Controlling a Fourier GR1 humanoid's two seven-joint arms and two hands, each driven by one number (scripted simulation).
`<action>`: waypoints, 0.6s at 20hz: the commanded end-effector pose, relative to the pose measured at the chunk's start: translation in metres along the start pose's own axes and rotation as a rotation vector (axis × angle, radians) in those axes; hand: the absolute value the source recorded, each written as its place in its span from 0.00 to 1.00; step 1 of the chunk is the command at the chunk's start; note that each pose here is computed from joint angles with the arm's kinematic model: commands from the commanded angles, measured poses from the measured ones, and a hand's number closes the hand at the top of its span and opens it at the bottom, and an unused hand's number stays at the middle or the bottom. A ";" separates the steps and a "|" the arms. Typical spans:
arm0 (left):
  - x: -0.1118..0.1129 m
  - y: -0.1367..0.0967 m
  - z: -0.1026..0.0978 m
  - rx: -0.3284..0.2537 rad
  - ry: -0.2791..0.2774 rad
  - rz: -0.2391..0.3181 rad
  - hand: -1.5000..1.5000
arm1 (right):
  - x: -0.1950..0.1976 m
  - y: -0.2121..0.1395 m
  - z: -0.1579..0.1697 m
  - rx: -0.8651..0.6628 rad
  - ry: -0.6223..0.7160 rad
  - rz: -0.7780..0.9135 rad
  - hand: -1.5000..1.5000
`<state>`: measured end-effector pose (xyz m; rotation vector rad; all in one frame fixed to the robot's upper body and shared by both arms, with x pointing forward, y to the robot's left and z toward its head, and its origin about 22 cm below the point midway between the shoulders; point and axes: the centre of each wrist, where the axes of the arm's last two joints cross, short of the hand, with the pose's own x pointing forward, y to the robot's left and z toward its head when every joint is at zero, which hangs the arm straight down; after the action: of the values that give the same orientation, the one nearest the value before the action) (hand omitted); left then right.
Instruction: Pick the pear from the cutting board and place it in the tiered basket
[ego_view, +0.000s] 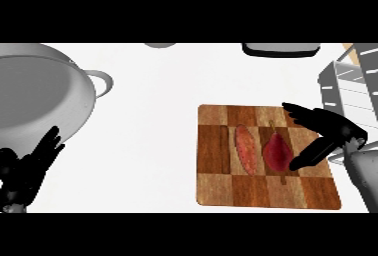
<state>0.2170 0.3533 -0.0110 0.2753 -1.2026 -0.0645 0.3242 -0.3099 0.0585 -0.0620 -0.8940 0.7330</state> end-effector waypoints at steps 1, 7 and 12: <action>-0.001 -0.009 0.006 -0.002 0.008 0.003 0.50 | -0.018 0.007 0.003 -0.011 -0.013 -0.040 0.00; -0.006 0.007 0.008 -0.019 0.006 -0.003 0.50 | -0.005 0.021 -0.021 0.028 0.022 -0.045 0.00; -0.013 -0.013 -0.006 0.004 -0.003 -0.016 0.50 | -0.027 0.042 -0.040 0.033 0.023 -0.038 0.00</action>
<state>0.2178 0.3546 -0.0204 0.2782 -1.2060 -0.0712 0.3264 -0.2888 0.0277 -0.0411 -0.8865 0.7034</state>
